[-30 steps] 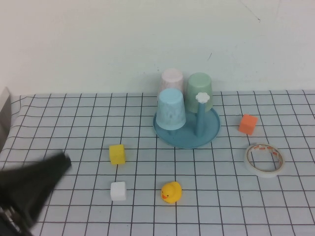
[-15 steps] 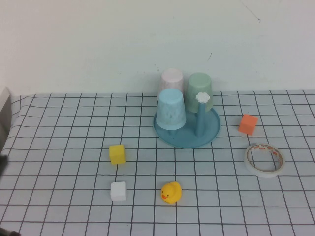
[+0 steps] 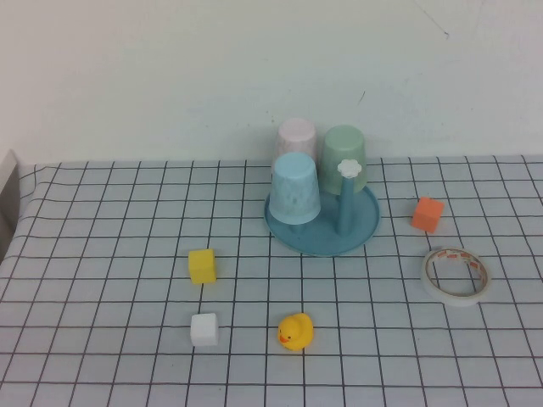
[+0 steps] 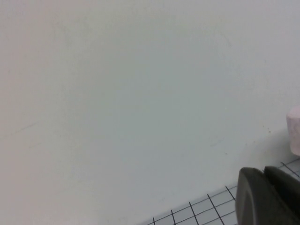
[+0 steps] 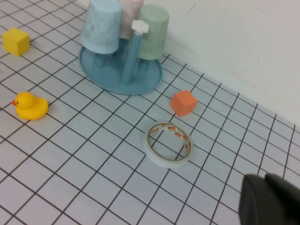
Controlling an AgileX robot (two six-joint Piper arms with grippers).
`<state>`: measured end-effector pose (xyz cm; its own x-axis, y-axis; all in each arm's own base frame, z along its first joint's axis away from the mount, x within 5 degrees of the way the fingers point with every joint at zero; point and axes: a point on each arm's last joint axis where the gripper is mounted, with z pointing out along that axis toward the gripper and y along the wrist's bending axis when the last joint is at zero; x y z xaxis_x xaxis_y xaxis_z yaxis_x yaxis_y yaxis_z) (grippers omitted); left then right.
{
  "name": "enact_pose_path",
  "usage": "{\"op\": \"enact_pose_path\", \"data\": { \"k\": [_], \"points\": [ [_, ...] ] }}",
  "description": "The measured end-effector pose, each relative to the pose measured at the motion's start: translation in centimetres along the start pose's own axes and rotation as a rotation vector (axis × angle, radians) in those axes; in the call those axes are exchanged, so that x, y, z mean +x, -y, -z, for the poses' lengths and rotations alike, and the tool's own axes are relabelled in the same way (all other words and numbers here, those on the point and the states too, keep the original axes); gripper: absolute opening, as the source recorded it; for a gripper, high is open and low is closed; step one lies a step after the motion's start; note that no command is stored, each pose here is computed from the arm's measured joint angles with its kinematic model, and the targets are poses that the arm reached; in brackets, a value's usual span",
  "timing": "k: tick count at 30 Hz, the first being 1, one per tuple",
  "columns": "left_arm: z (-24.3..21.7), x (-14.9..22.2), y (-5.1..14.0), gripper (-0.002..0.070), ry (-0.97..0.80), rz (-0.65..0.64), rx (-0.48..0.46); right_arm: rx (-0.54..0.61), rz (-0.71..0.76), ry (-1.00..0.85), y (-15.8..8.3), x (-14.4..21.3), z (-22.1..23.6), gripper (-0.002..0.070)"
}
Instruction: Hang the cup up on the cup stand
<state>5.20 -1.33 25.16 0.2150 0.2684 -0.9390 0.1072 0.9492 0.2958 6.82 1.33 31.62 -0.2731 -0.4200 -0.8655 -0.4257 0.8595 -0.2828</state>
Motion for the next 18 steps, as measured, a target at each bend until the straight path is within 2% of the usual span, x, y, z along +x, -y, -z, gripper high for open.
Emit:
{"op": "enact_pose_path", "data": {
  "k": [7, 18],
  "points": [
    [0.5, 2.3, 0.7, 0.0, -0.025, 0.019, 0.005, 0.001, 0.0, -0.002, 0.0, 0.0, 0.0, -0.0001],
    [0.5, 2.7, 0.7, 0.0, -0.042, 0.03, -0.004, 0.001, 0.0, -0.003, 0.0, 0.0, 0.0, -0.0001]
  ]
}}
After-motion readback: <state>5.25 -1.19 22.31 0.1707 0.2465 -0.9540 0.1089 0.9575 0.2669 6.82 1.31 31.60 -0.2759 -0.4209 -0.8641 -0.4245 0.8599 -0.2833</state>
